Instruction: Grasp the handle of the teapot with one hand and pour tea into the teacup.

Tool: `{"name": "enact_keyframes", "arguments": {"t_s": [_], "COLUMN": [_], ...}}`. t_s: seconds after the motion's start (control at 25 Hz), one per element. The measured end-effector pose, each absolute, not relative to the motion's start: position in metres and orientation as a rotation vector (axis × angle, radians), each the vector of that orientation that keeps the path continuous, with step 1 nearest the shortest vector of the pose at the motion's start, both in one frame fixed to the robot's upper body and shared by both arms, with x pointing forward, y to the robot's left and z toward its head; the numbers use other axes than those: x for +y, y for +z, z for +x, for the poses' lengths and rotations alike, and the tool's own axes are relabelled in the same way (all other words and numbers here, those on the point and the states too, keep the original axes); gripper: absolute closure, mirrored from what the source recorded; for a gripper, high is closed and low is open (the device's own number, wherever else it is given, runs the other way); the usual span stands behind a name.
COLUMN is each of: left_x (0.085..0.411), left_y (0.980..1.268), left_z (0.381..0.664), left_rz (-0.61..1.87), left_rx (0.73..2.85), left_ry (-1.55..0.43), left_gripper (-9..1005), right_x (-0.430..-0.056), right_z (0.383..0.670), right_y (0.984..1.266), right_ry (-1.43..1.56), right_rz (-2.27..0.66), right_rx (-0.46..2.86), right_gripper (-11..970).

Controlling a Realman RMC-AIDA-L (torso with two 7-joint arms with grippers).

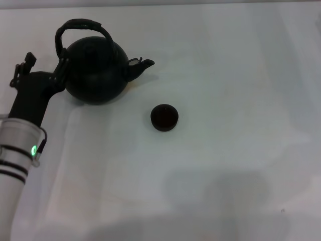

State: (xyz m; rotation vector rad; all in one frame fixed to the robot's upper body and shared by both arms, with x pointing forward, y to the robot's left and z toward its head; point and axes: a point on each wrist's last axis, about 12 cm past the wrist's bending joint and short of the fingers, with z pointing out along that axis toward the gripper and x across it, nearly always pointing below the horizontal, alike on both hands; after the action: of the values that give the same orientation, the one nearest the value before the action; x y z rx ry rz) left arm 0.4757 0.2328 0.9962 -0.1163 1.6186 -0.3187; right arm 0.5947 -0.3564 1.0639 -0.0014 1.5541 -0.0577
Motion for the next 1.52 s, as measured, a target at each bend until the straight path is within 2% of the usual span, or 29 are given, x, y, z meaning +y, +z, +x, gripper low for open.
{"name": "enact_keyframes", "arguments": {"t_s": [0.04,0.36,0.6,0.8,1.12,1.52], "left_x": [0.234,0.251,0.279,0.301,0.327,0.337], "left_y": [0.996,0.996,0.999,1.002,1.008,1.012], "left_z": [0.473,0.443,0.430,0.438,0.455,0.466], "left_rz": [-0.115,-0.176,-0.270,-0.299,-0.335,-0.338], "left_rx": [1.614,1.535,1.459,1.425,1.391,1.391], "left_ry": [-0.318,-0.264,-0.145,-0.068,-0.097,-0.049], "left_gripper": [116,114,117,119,119,119], "right_x": [-0.356,-0.358,-0.358,-0.359,-0.351,-0.346], "right_z": [0.595,0.590,0.578,0.569,0.557,0.554], "right_y": [1.063,1.056,1.044,1.036,1.025,1.020], "right_ry": [-0.057,-0.030,0.062,0.072,0.112,0.130], "right_rz": [0.000,0.033,0.053,0.058,0.047,0.052], "right_rx": [1.557,1.596,1.648,1.676,1.706,1.720], "right_gripper": [134,134,134,134,134,134]}}
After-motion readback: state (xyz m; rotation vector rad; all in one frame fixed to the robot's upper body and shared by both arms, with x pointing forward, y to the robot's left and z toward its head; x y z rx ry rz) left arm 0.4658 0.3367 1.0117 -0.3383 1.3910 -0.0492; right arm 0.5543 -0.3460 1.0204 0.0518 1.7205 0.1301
